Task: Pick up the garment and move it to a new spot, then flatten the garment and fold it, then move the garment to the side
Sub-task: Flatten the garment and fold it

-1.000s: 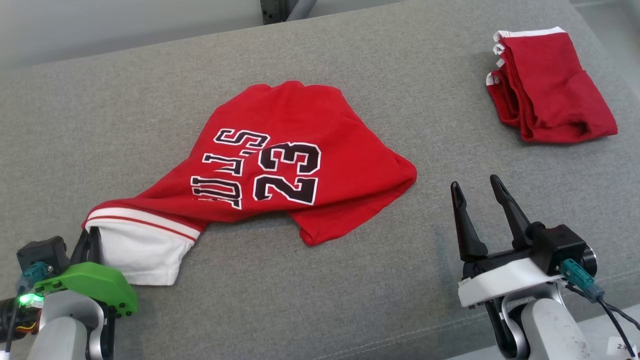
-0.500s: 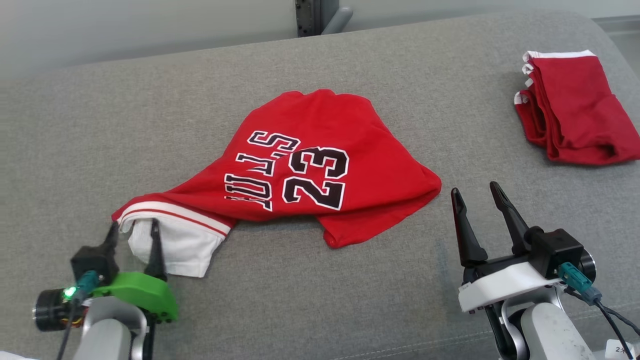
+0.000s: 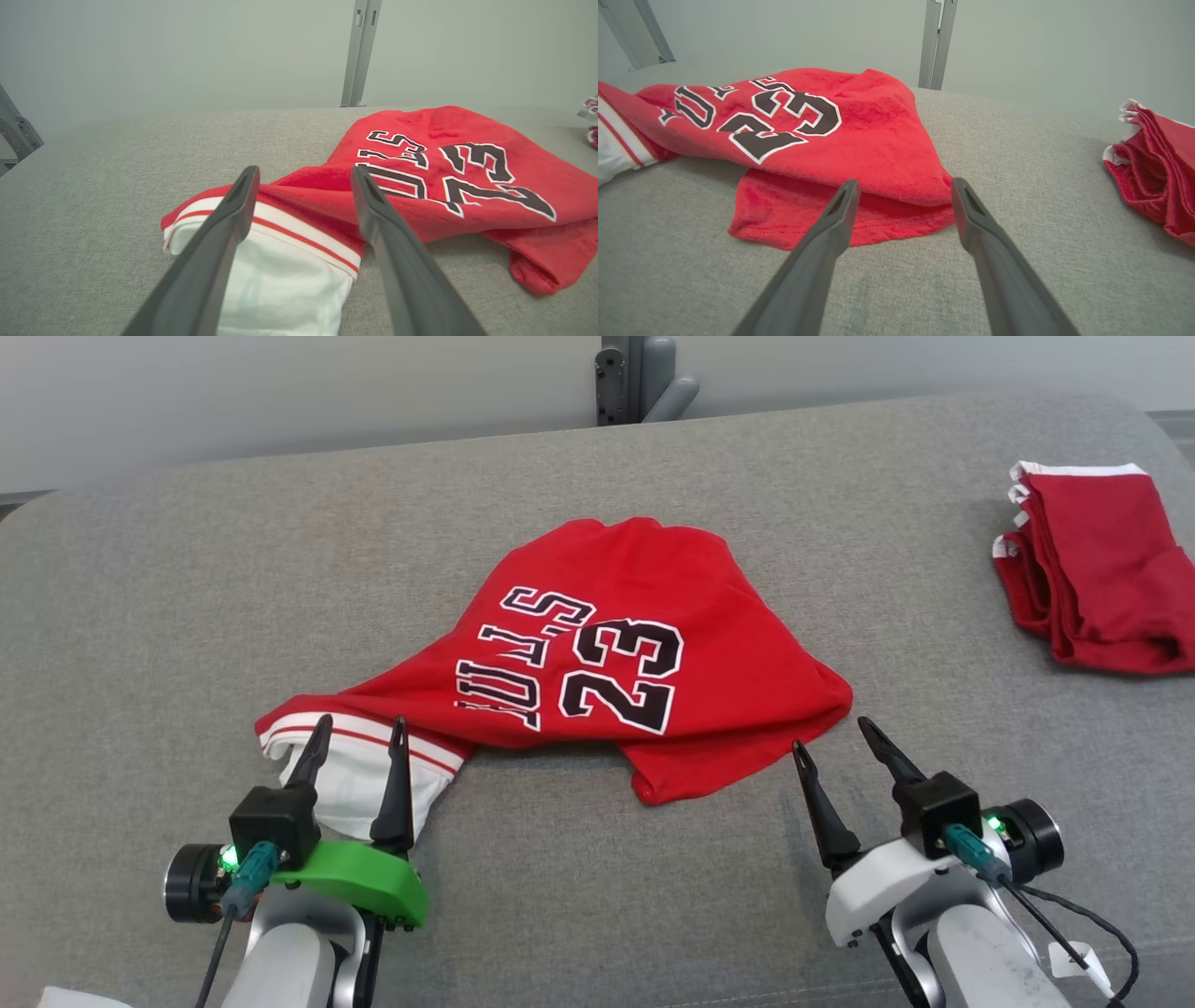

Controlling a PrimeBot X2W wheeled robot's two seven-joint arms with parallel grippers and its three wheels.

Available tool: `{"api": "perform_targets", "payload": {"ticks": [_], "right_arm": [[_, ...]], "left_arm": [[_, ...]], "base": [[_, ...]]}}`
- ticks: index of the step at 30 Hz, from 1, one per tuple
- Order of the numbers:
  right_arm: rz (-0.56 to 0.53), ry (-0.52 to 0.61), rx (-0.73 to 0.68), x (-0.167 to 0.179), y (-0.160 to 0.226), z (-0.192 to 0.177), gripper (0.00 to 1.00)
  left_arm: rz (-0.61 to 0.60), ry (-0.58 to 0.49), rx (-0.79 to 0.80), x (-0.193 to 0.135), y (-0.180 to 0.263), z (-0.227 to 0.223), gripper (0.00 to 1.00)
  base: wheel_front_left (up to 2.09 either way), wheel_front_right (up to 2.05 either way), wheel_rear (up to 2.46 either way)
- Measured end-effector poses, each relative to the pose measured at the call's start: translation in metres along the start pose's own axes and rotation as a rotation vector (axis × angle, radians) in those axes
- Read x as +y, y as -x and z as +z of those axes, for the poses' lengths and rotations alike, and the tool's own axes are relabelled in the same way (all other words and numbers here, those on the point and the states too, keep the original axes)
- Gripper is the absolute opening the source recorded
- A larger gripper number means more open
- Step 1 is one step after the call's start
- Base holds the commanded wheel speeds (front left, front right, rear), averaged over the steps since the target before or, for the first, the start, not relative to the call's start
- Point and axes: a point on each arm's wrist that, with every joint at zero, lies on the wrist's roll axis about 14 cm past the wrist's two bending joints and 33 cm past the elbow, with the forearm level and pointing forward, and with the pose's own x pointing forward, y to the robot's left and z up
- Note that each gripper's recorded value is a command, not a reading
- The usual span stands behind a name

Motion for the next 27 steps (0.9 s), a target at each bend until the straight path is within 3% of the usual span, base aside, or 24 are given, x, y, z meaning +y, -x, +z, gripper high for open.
{"api": "perform_targets", "payload": {"ticks": [7, 17, 18, 20, 27], "right_arm": [[0.103, 0.202, 0.136, 0.002, -0.02, -0.033, 1.0], [0.204, 0.321, 0.207, 0.01, -0.055, -0.049, 1.0], [0.211, 0.329, 0.209, 0.011, -0.059, -0.049, 0.47], [0.222, 0.334, 0.211, 0.013, -0.065, -0.05, 0.0], [0.228, 0.376, 0.102, 0.01, -0.101, -0.01, 0.0]], "left_arm": [[0.096, 0.019, -0.048, 0.023, 0.022, 0.01, 1.0], [0.246, 0.028, -0.078, 0.06, 0.06, 0.017, 1.0], [0.254, 0.029, -0.084, 0.062, 0.062, 0.019, 1.0], [0.272, 0.029, -0.088, 0.066, 0.066, 0.02, 1.0], [0.319, 0.035, -0.084, 0.075, 0.079, 0.018, 1.0]], "base": [[0.0, 0.0, 0.0], [0.0, 0.0, 0.0], [0.0, 0.0, 0.0], [0.0, 0.0, 0.0], [0.0, 0.0, 0.0]]}}
